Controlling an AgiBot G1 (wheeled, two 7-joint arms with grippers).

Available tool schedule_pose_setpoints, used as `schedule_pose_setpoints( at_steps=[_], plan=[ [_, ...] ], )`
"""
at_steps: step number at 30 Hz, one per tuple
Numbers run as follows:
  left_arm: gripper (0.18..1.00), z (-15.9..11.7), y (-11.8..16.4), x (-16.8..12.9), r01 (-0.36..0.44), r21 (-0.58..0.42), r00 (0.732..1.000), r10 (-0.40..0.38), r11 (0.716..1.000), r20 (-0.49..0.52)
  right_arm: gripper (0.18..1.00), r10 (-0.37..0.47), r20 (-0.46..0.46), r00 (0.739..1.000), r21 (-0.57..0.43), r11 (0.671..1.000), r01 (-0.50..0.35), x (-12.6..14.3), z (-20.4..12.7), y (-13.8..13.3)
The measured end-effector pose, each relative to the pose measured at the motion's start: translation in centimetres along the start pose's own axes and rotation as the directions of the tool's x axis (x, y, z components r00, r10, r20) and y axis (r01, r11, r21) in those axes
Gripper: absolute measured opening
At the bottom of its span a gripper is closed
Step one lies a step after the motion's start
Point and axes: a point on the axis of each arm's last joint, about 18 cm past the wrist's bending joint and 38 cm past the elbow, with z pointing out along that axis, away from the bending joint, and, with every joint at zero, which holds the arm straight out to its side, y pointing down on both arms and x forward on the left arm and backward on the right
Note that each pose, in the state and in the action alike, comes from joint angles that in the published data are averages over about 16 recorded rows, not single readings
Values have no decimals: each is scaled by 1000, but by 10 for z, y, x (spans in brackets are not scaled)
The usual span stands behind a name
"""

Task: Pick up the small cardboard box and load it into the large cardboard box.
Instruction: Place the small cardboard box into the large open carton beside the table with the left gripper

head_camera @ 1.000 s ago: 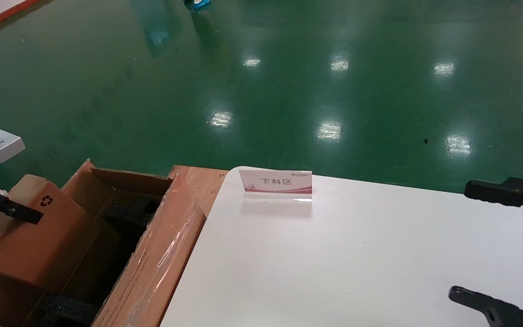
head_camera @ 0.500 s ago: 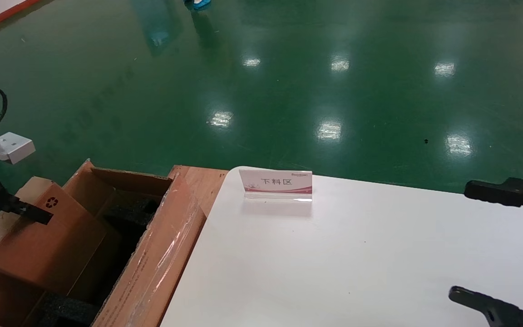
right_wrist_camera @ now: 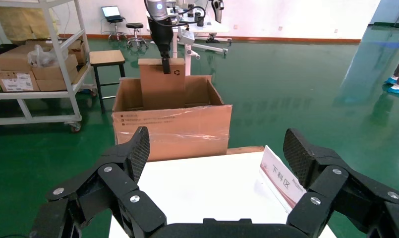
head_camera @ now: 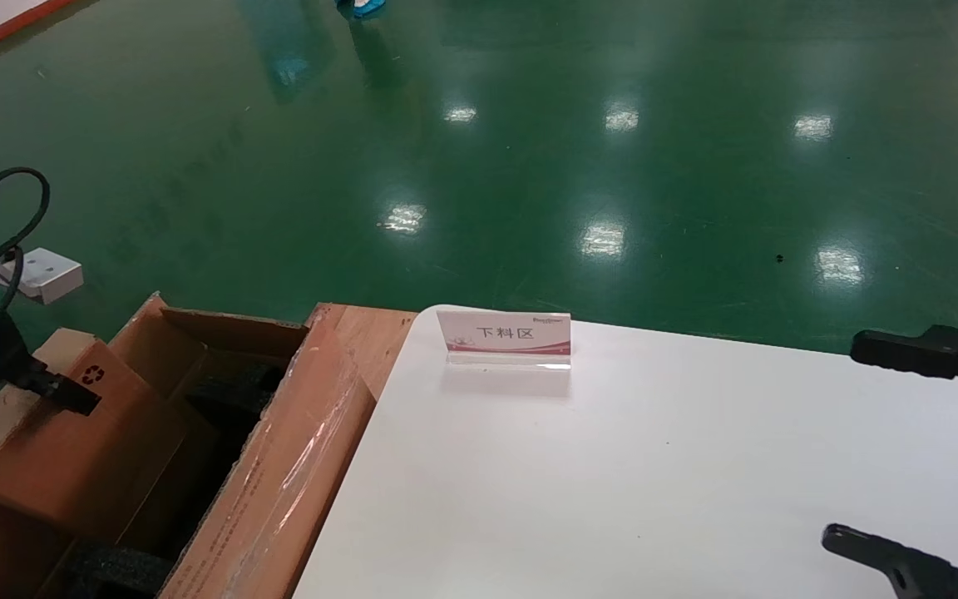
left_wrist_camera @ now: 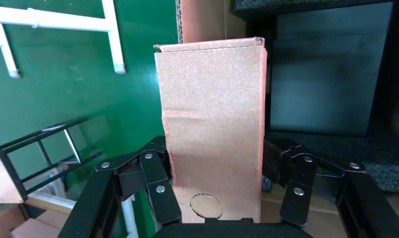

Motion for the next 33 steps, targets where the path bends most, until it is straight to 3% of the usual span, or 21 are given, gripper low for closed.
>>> schedule_pose_setpoints(
  at_steps=[17, 33],
  plan=[
    [305, 15, -26, 16, 3, -32, 998, -1, 999, 67, 1001, 0, 0, 1000, 0, 1000, 0, 0, 0, 0],
    [303, 38, -19, 26, 10, -86, 996, -3, 996, 87, 1001, 0, 0, 1000, 0, 1000, 0, 0, 0, 0]
  ],
)
